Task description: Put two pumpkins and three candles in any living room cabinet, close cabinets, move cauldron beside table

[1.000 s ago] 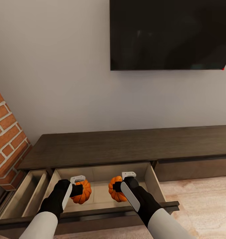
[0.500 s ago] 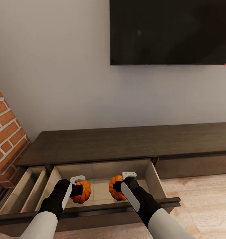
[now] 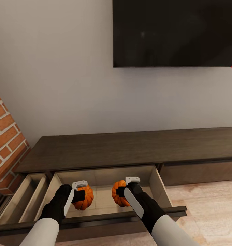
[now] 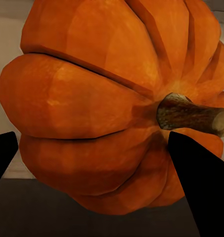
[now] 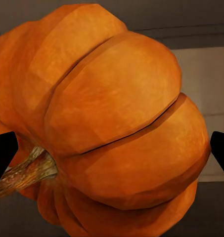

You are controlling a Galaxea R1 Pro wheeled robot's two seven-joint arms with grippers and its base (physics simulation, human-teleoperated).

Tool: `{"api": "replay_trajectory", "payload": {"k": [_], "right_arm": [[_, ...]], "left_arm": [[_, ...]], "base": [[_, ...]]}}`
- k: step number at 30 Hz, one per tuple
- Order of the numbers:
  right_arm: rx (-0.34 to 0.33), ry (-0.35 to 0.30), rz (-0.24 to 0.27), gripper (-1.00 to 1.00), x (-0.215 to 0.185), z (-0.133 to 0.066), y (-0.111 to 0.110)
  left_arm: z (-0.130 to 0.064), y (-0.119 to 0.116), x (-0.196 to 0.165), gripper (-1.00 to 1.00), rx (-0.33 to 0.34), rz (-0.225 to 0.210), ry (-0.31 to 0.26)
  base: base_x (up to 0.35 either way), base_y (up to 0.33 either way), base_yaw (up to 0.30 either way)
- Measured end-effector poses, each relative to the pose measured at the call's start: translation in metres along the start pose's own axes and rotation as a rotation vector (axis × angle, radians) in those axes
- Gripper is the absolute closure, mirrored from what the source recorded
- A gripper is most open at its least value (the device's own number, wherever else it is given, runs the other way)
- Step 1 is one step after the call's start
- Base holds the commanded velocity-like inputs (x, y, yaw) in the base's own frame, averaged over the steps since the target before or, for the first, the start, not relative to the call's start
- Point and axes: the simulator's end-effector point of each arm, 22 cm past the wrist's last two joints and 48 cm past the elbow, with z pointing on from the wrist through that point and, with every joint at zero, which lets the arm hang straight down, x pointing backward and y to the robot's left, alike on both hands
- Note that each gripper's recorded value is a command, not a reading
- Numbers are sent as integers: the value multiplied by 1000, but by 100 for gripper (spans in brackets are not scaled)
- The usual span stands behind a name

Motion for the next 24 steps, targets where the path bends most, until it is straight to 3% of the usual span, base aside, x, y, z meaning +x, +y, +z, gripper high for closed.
{"api": "replay_trajectory", "payload": {"k": [23,24], "right_arm": [[1,-3,2,100,13,16,-1],[1,-3,2,-100,13,16,-1]], "left_arm": [[17,11,17,100,-33,-6,21],[17,11,16,100,-34,-6,21]], "base": [[3,0,0],[0,0,0]]}}
